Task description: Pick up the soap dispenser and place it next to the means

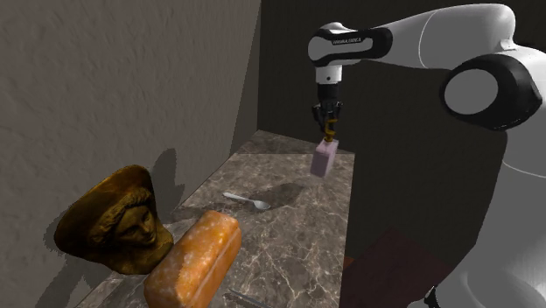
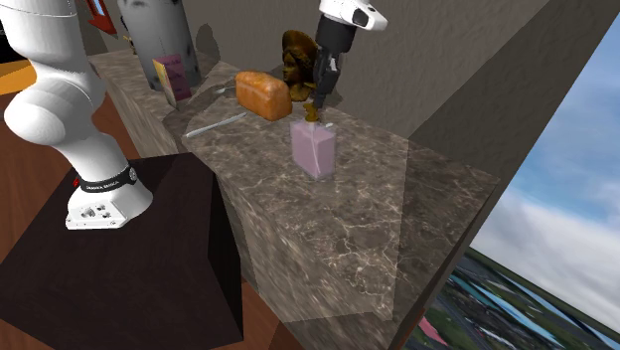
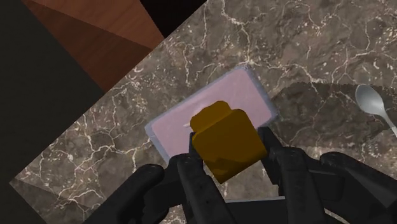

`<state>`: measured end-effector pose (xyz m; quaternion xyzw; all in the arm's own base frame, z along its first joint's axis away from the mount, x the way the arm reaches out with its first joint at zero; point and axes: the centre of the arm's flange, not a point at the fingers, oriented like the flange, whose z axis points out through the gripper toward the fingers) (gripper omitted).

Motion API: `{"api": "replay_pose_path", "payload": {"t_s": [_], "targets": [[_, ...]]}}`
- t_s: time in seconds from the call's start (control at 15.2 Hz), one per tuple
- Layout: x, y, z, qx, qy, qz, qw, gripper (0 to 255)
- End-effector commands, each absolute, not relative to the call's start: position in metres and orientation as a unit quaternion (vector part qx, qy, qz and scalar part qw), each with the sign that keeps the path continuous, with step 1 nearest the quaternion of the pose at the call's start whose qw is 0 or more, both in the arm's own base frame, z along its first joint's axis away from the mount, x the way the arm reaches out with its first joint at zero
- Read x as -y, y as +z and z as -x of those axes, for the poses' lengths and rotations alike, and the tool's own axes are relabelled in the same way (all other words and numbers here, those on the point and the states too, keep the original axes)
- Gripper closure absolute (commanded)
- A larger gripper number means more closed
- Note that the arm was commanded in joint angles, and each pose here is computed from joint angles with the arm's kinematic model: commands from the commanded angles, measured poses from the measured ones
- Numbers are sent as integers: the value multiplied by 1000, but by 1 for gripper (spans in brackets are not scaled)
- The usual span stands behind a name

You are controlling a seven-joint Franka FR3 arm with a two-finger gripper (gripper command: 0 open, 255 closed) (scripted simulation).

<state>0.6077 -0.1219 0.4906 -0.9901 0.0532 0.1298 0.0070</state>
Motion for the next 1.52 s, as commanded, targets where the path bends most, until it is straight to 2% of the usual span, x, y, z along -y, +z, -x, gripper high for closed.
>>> {"api": "replay_pose_path", "payload": {"t_s": [0.0, 1.45], "targets": [[97, 490, -595, -54, 130, 990, 7, 255], [-162, 490, -462, -54, 130, 990, 7, 255]]}}
